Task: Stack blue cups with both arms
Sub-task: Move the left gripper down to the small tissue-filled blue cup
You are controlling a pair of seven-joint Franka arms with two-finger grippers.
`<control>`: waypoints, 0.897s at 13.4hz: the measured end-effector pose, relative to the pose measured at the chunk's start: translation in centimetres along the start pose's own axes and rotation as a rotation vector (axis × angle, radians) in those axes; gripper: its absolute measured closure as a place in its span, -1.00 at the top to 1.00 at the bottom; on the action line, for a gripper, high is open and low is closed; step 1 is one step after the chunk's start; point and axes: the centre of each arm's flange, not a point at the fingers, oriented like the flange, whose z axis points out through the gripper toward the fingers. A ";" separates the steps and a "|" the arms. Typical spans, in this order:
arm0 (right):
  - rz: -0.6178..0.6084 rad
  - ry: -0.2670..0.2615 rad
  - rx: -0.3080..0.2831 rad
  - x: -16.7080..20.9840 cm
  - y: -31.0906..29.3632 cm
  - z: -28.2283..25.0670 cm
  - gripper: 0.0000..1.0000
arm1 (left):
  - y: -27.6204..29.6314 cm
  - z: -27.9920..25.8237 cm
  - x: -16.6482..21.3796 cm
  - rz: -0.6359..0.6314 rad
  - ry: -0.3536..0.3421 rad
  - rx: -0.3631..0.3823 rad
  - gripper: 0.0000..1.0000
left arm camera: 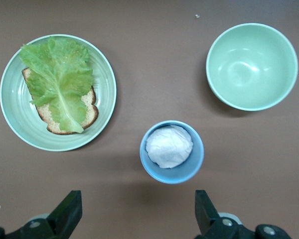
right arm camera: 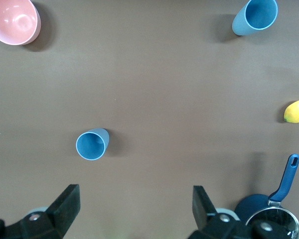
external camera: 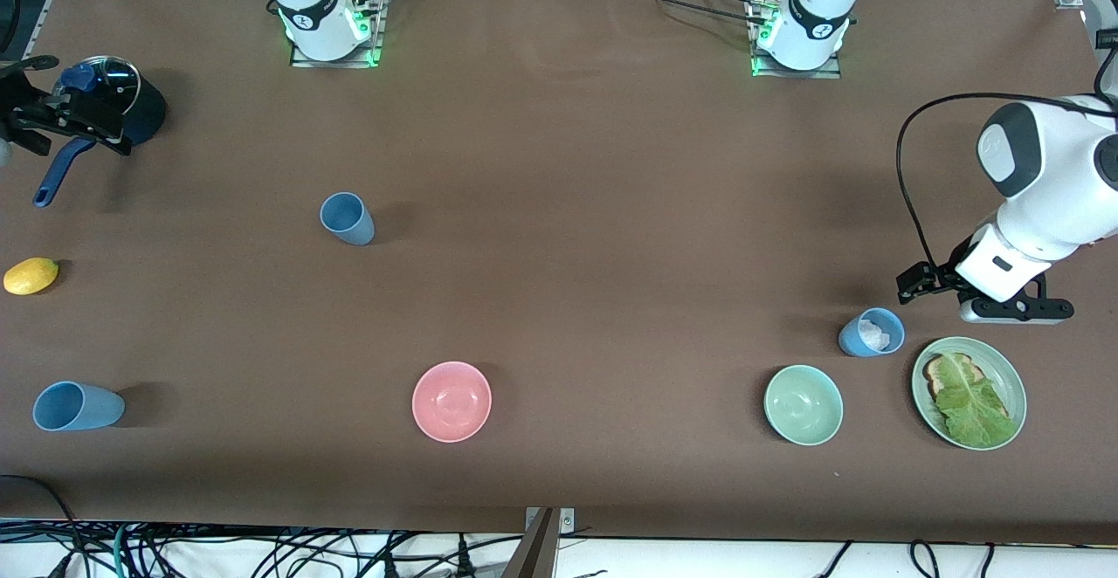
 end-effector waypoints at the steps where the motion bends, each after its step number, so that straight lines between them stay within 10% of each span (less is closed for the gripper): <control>1: 0.000 0.000 0.000 0.0 0.0 0.0 1.00 | -0.2 1.1 0.1 -0.002 0.004 0.001 1.00; 12: 0.000 0.000 0.000 0.0 0.0 0.0 1.00 | -0.5 7.8 2.0 -0.002 0.058 0.007 1.00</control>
